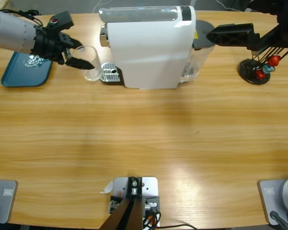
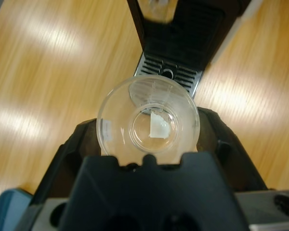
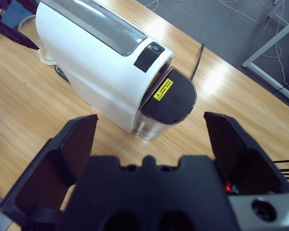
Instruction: Pour coffee
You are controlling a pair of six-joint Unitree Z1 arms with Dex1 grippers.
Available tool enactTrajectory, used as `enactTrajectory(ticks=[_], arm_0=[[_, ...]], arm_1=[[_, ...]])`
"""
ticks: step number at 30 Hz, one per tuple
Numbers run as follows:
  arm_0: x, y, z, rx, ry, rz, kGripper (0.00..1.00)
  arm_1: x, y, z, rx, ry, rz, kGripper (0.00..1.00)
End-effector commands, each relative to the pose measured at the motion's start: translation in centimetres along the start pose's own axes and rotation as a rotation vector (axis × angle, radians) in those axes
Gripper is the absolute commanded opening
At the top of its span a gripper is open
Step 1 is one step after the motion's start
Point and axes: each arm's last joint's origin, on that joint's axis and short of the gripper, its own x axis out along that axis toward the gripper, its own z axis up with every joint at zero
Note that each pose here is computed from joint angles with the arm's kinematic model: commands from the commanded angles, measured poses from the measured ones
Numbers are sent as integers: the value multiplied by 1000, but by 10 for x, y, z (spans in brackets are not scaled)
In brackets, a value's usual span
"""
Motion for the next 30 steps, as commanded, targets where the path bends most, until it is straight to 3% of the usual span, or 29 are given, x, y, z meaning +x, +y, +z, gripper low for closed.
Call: enactTrajectory(ticks=[1, 21, 23, 25, 26, 27, 30], arm_0=[[43, 4, 11, 23, 24, -65, 200], [53, -11, 14, 26, 42, -103, 237], [54, -9, 14, 25, 43, -97, 425], [55, -9, 13, 14, 54, -97, 697], [55, -10, 12, 5, 63, -97, 880], [54, -11, 11, 1, 67, -99, 979], [48, -14, 8, 0, 75, -86, 991]], arm_1=[[13, 2, -11, -24, 51, -9, 1000], [11, 0, -19, -20, 48, -13, 1000], [10, 0, -20, -21, 50, -13, 1000], [10, 0, -20, -20, 50, -13, 1000], [10, 0, -19, -20, 49, -13, 1000], [10, 0, -19, -20, 47, -13, 1000], [10, 0, -19, -19, 46, -12, 1000]])
